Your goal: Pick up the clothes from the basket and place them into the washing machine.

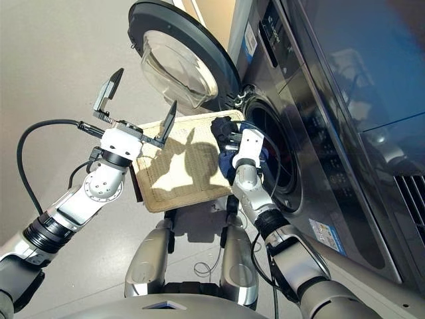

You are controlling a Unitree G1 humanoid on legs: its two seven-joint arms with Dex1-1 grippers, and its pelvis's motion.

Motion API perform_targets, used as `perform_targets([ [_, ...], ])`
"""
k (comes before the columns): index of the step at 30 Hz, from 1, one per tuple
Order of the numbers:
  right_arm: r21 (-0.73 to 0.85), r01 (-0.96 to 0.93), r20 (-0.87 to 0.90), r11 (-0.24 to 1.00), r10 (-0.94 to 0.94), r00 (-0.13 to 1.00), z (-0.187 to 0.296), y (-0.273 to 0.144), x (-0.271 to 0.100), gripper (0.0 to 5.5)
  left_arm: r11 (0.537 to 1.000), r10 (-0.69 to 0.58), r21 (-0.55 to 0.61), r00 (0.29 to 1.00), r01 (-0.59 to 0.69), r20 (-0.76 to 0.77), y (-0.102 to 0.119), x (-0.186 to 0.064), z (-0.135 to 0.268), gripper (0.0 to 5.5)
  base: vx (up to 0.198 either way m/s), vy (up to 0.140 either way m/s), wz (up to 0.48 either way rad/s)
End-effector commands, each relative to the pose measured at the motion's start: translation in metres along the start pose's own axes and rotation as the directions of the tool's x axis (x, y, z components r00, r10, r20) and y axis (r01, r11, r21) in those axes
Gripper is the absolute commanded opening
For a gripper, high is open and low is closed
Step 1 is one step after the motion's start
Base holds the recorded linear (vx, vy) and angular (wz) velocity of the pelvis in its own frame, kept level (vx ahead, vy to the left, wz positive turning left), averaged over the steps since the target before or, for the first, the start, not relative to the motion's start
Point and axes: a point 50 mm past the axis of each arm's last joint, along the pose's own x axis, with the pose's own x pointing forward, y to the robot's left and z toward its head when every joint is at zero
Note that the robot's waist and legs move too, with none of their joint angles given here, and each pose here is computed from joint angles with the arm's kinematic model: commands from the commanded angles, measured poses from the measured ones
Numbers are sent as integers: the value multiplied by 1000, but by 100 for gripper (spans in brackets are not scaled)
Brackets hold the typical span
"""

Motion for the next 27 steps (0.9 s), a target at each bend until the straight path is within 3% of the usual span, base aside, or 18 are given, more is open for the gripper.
perform_targets([
  [1,92,43,82,995,-51,995,24,9,6,0,981,88,-191,969,-44,232,2,17,46,550,0,0,0],
  [11,-89,298,171,950,-280,945,61,-50,43,0,937,139,-349,934,-16,330,-7,29,75,550,-17,-5,13],
  [15,-62,439,208,896,-419,884,88,-87,54,0,926,130,-377,931,9,341,-10,29,80,550,0,0,0],
  [27,-79,728,409,681,-644,647,192,-199,53,0,937,107,-346,915,38,390,-9,33,91,550,-8,-8,16],
])
